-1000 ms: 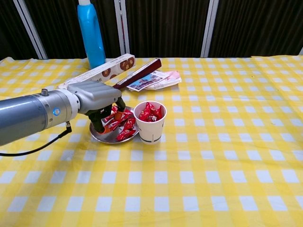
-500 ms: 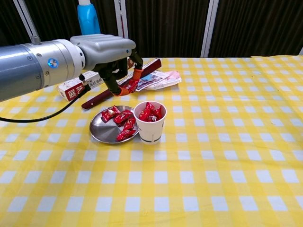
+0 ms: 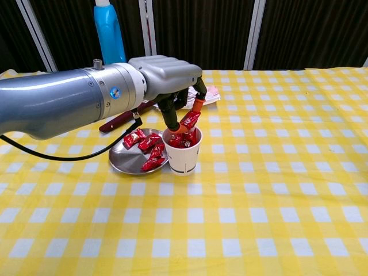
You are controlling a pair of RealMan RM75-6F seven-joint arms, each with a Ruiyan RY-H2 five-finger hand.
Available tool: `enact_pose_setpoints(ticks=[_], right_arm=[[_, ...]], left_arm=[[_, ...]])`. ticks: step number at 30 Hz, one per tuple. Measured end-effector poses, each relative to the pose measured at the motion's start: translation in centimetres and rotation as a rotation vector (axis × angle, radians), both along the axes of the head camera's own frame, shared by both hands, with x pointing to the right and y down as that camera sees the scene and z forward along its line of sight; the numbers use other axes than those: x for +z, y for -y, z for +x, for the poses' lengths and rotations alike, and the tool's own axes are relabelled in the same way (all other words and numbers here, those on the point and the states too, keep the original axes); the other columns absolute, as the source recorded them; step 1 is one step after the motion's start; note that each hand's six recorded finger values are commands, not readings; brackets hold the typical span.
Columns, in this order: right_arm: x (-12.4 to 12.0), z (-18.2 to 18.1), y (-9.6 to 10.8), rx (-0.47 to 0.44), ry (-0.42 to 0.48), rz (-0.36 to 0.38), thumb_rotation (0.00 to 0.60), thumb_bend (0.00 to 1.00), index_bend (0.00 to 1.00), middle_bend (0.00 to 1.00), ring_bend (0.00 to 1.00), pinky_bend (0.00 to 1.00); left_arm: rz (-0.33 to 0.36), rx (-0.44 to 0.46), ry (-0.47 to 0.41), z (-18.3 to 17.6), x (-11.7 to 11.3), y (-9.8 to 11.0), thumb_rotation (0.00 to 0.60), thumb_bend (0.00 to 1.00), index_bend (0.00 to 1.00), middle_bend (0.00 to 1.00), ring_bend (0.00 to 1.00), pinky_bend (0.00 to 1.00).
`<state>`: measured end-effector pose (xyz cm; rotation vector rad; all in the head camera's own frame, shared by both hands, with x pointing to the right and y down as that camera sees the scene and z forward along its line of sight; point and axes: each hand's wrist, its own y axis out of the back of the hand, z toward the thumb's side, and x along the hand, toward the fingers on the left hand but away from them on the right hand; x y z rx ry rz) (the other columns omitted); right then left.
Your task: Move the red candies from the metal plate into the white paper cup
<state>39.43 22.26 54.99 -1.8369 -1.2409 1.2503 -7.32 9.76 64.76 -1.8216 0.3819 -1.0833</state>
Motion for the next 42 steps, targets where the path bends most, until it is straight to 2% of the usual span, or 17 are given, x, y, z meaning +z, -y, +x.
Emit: enact_pose_setpoints(ticks=[13,19,24,28,35,38,42], right_arm=[[0.0,0.1,0.0,0.001,-0.008,0.003,0.600,0.39,0.00,0.00,0.00,0.00],[0.1,0.1,0.0,-0.003,-0.012,0.002,0.600,0.39,0.00,0.00,0.00,0.00],[0.1,0.2,0.0,-0.004,-0.019,0.003,0.600,0.39,0.00,0.00,0.00,0.00],[0.3,0.2,0.0,-0.007,-0.029,0.000,0.600,0.39,0.00,0.00,0.00,0.00],[0.5,0.2,-0.2,-0.024,-0.061,-0.003,0.600,0.39,0.00,0.00,0.00,0.00],[0.8,0.2,-0.4,-0.037,-0.088,-0.014,0.600,0.39,0.00,0.00,0.00,0.00],[1.0,0.3,-0.4,-0.051,-0.125,-0.008,0.600,0.39,0.00,0.00,0.00,0.00]], left_arm=[[0.001,-0.030,-0.046,-0.8,-1.1,0.2,0.600,0.26,0.40,0.87,0.94,0.99],[0.019,-0.080,-0.104,-2.7,-2.8,0.7,0.600,0.26,0.35,0.83,0.89,0.97],[0.064,-0.155,-0.140,-6.5,-4.7,1.0,0.600,0.25,0.31,0.66,0.74,0.84],[0.104,-0.234,-0.149,-10.9,-5.9,0.4,0.600,0.25,0.28,0.49,0.59,0.69],[0.146,-0.344,-0.089,-20.9,-7.1,-3.7,0.600,0.21,0.09,0.09,0.17,0.31],[0.172,-0.382,-0.039,-25.1,-7.8,-6.1,0.600,0.19,0.02,0.01,0.07,0.21],[0.233,-0.430,0.006,-30.3,-9.2,-9.0,0.600,0.17,0.00,0.00,0.01,0.13]])
